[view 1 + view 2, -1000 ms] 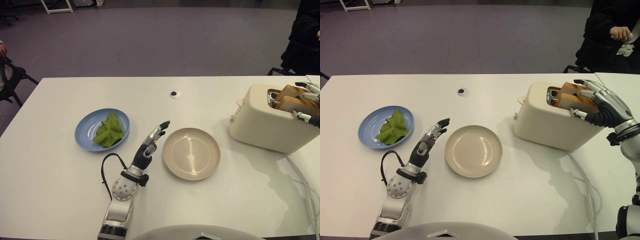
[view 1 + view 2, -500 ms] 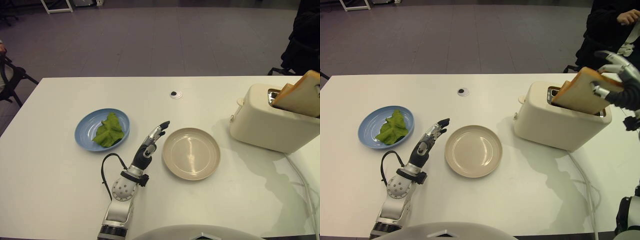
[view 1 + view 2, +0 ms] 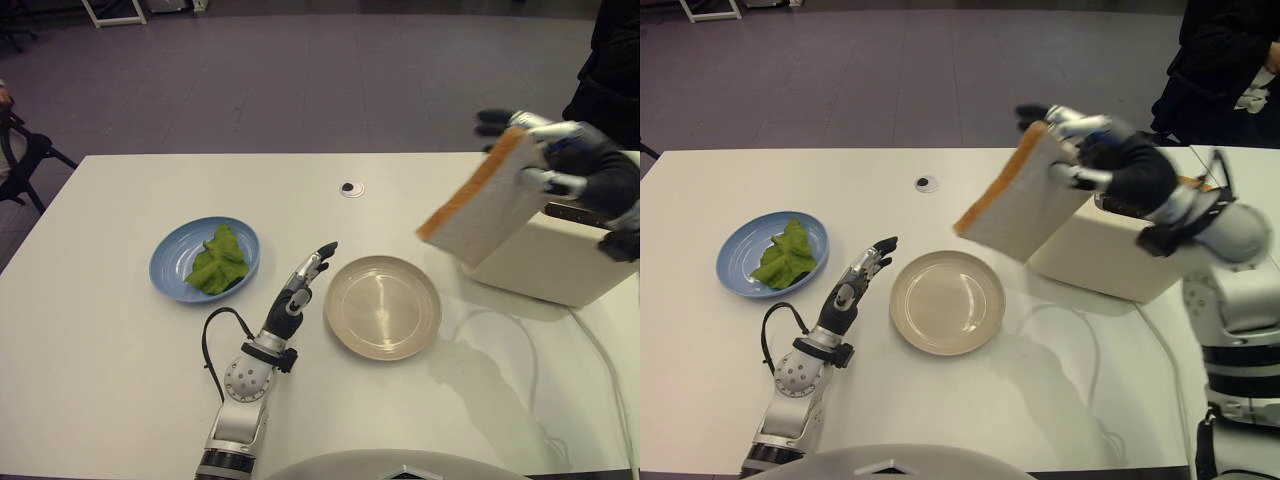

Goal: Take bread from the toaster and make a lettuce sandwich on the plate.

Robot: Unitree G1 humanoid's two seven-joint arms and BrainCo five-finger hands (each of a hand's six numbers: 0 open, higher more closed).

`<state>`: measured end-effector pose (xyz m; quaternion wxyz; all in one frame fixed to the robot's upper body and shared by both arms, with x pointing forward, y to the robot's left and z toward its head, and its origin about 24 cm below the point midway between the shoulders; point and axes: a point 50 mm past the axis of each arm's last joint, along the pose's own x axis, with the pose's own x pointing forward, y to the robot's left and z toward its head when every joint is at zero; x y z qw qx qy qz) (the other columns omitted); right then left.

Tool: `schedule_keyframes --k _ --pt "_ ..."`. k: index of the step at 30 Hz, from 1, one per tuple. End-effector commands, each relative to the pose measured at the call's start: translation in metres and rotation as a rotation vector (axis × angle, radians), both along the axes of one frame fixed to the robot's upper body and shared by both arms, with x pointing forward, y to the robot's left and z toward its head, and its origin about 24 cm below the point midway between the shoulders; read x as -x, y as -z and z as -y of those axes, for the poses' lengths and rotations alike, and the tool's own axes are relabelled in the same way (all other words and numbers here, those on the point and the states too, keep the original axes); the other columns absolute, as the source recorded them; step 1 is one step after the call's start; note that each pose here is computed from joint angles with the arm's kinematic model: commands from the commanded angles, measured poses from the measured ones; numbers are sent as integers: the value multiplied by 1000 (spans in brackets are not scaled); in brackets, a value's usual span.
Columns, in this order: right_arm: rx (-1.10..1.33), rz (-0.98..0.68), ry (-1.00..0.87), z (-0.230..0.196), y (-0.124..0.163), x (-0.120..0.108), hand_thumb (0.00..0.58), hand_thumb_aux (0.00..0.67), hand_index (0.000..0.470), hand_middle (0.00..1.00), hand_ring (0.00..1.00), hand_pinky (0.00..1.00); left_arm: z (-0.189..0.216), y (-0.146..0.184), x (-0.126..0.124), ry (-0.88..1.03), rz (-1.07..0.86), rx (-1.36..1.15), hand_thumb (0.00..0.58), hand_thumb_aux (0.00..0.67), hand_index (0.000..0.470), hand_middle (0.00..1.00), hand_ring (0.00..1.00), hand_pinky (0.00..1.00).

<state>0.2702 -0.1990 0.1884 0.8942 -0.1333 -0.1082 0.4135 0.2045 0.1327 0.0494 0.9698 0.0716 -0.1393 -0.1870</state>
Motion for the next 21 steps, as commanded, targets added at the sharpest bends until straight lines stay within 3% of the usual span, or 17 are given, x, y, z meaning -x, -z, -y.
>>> schedule_keyframes --k 1,8,9,10,11,12,21 --pt "106 -232 4 -22 65 -2 580 670 470 0 0 0 -1 2 0 0 -7 -9 0 0 0 0 0 0" --pt "243 -262 15 -41 113 -6 580 670 470 0 0 0 -2 0 2 1 -4 -9 0 0 0 0 0 0" --pt "247 -252 8 -44 114 -6 574 604 424 0 0 0 -2 0 2 0 -4 -10 0 0 0 0 0 0" --pt "246 -239 5 -46 113 -6 466 373 262 0 0 0 -2 0 2 0 -4 -10 0 0 0 0 0 0" --pt "236 -224 2 -48 111 -6 148 92 65 0 0 0 -2 0 2 0 -4 -10 0 0 0 0 0 0" --pt "208 -223 -8 -51 107 -5 0 0 0 0 0 0 -2 0 2 1 -4 -10 0 0 0 0 0 0" --pt "150 -146 42 -49 93 -8 0 0 0 0 0 0 -9 -5 2 -21 25 -11 0 0 0 0 0 0"
